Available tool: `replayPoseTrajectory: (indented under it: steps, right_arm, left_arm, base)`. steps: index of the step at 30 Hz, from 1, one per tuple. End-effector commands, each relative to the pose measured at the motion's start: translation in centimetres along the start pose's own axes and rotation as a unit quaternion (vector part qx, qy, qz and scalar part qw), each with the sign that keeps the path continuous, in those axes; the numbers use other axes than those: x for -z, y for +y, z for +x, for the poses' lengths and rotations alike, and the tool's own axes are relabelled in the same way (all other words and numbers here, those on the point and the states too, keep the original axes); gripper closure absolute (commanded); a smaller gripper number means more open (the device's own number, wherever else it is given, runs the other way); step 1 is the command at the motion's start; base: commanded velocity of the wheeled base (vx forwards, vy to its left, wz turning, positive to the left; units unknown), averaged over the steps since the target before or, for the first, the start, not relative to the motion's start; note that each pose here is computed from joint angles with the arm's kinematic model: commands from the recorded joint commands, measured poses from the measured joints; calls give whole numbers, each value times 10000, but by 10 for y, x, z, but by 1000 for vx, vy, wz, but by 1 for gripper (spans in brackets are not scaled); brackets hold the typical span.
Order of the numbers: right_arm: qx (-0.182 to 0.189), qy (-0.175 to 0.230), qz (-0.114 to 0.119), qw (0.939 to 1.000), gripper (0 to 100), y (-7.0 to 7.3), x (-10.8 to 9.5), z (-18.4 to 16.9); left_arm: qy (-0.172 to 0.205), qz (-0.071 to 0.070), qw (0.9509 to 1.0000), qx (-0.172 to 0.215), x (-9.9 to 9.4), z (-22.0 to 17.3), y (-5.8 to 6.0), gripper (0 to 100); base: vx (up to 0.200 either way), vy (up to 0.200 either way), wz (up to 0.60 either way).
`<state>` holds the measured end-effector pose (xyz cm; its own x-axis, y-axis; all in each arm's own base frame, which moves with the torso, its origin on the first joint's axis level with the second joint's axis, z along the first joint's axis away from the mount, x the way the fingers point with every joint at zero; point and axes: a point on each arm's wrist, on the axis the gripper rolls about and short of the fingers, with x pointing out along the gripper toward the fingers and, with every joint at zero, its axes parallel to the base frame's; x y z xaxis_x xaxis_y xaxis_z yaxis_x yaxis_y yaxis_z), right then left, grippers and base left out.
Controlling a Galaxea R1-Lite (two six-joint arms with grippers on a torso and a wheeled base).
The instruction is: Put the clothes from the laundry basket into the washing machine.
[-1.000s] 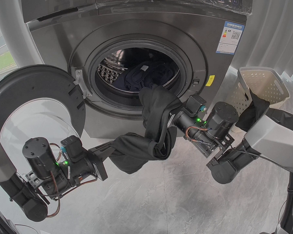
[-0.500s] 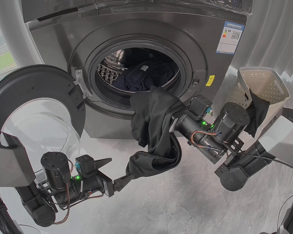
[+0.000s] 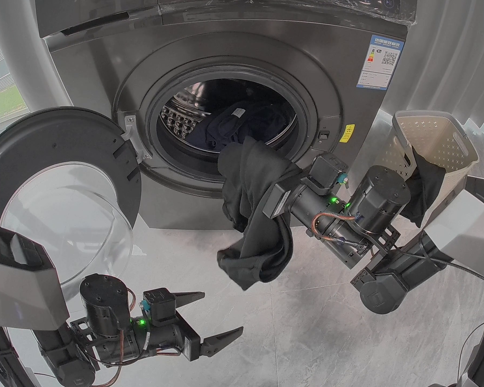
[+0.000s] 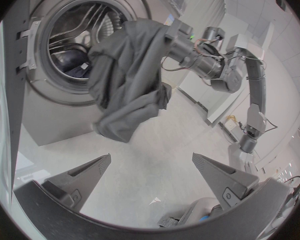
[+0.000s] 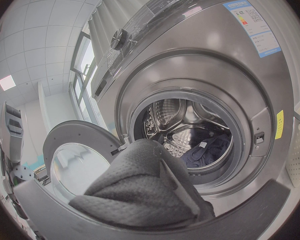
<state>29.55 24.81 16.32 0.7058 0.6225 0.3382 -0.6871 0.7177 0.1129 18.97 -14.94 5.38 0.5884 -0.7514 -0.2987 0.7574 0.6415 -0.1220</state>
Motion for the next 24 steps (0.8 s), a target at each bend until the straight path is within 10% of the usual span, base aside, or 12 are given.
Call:
replayPoseTrajectory:
  steps: [1,24]
  right_arm:
    - [8,53,0,10000,100,-1,5,1]
    - [-101,105,59,9999,100,9,10,1]
  left_arm:
    - [-137,107,9994,306,-6,0,-10,0]
    - [-1512,393,9876,134,-59,80,13,0]
  base:
    - [0,0,0]
    - [0,0,0]
